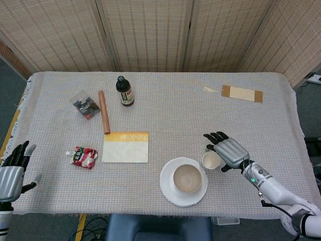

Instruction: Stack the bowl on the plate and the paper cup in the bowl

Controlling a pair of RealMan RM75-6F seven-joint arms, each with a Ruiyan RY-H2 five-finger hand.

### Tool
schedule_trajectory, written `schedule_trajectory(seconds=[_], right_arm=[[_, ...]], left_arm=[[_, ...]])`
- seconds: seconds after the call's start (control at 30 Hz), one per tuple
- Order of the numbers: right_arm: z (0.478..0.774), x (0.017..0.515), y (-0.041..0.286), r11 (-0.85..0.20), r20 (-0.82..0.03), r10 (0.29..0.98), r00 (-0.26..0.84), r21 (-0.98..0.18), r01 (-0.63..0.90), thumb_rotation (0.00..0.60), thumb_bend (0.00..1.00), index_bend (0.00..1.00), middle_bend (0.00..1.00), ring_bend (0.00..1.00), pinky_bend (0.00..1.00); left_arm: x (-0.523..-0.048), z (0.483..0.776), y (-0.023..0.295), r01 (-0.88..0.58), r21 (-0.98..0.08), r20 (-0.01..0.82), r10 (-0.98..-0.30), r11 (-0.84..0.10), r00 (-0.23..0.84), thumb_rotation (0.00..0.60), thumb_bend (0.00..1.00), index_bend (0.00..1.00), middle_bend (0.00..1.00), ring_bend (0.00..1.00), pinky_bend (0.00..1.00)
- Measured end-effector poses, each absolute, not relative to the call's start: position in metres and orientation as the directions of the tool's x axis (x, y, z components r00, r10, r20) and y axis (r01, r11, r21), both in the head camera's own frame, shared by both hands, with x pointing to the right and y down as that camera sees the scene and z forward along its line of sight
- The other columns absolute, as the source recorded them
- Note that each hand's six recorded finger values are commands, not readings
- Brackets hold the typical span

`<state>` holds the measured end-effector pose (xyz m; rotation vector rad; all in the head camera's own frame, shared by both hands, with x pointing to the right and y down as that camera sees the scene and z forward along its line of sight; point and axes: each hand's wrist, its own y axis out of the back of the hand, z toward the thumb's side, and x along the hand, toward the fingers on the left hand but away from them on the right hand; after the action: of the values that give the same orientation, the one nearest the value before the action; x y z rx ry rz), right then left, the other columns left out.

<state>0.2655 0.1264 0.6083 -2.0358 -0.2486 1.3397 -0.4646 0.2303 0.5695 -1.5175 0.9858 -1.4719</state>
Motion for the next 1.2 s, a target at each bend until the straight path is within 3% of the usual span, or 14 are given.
schedule_trajectory(seconds=[0.4, 1.2], right_arm=[[0.593, 0.214, 0.146, -0.739, -0.690, 0.420, 0.590, -0.637, -0.219, 0.600, 0.26, 0.36, 0.00, 0.00, 0.00], [0.639, 0.187, 0.166, -0.756, -0.766, 0.321, 0.556, -0.561, -0.337, 0.600, 0.26, 0.36, 0.00, 0.00, 0.00]], left_arm=[[-0.463, 0.566, 0.232, -0.011, -0.923, 0.383, -0.923, -0.384, 0.029, 0.600, 0.31, 0.00, 0.02, 0.00, 0.24], [-0.470, 0.552, 0.232, -0.040, -0.937, 0.346, -0.938, -0.346, 0.019, 0.600, 0.31, 0.00, 0.02, 0.00, 0.24]])
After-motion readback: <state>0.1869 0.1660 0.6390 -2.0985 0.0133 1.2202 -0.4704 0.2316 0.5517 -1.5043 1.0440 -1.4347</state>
